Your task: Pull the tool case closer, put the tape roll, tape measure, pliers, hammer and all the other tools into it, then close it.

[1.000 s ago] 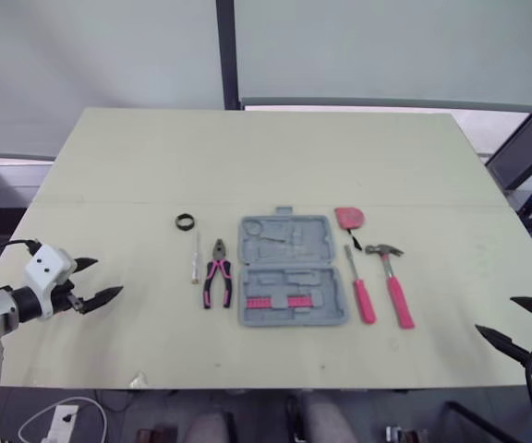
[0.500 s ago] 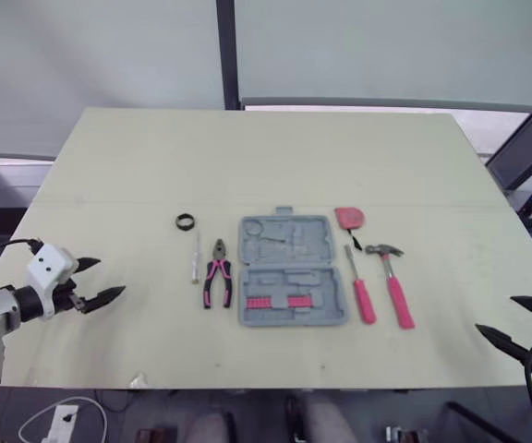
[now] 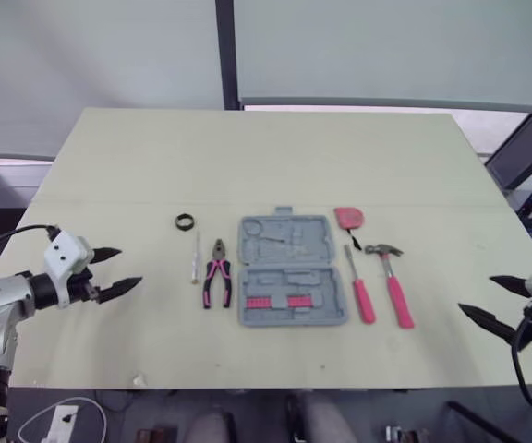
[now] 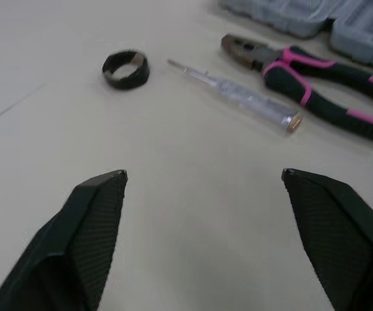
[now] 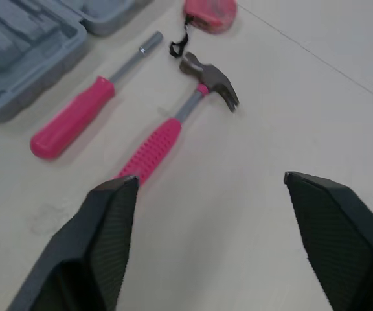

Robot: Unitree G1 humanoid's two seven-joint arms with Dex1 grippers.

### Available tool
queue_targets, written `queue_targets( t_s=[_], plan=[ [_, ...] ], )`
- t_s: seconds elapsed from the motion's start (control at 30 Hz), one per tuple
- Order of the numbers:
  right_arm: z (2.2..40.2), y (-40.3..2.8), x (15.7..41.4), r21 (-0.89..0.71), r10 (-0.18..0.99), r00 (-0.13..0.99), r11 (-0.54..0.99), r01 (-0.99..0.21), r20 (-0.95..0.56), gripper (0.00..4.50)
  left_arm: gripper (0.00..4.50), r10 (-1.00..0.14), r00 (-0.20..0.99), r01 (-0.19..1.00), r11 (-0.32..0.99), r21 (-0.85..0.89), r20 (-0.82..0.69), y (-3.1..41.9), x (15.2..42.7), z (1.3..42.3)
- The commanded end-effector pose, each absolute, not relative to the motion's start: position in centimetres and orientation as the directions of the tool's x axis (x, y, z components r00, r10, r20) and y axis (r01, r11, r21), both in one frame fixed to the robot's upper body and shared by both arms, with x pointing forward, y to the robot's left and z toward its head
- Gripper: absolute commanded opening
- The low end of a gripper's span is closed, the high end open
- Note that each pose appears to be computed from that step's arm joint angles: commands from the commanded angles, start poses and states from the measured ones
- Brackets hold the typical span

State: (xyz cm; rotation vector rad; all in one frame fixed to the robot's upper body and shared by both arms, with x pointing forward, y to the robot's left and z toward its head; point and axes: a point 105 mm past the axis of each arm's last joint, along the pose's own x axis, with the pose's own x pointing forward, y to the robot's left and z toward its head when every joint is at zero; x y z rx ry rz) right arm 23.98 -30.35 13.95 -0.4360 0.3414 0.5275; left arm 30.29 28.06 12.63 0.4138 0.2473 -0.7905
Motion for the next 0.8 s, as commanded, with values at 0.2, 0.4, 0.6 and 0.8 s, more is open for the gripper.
queue_targets(
  t_s=[0.2, 0.4, 0.6, 0.8],
  plan=[
    [14.4, -23.9, 28.3, -0.305, 0.537, 0.740, 0.683, -0.663, -0.405, 2.24, 2.20, -0.746, 0.542, 0.838, 0.444, 0.317, -0.387, 21.8, 32.2, 13.3],
    [13.4, -21.4, 30.9, -0.312, 0.549, 0.714, 0.652, -0.691, -0.435, 2.24, 2.20, -0.768, 0.507, 0.857, 0.401, 0.322, -0.392, 18.5, 33.9, 12.8],
    [12.1, -20.2, 32.7, -0.300, 0.538, 0.701, 0.649, -0.699, -0.469, 1.32, 0.77, -0.766, 0.479, 0.875, 0.375, 0.308, -0.428, 16.4, 35.2, 11.8],
    [10.8, -19.2, 34.2, -0.310, 0.511, 0.699, 0.649, -0.695, -0.500, 0.06, 0.00, -0.750, 0.466, 0.881, 0.346, 0.323, -0.469, 15.0, 36.1, 10.6]
  ],
)
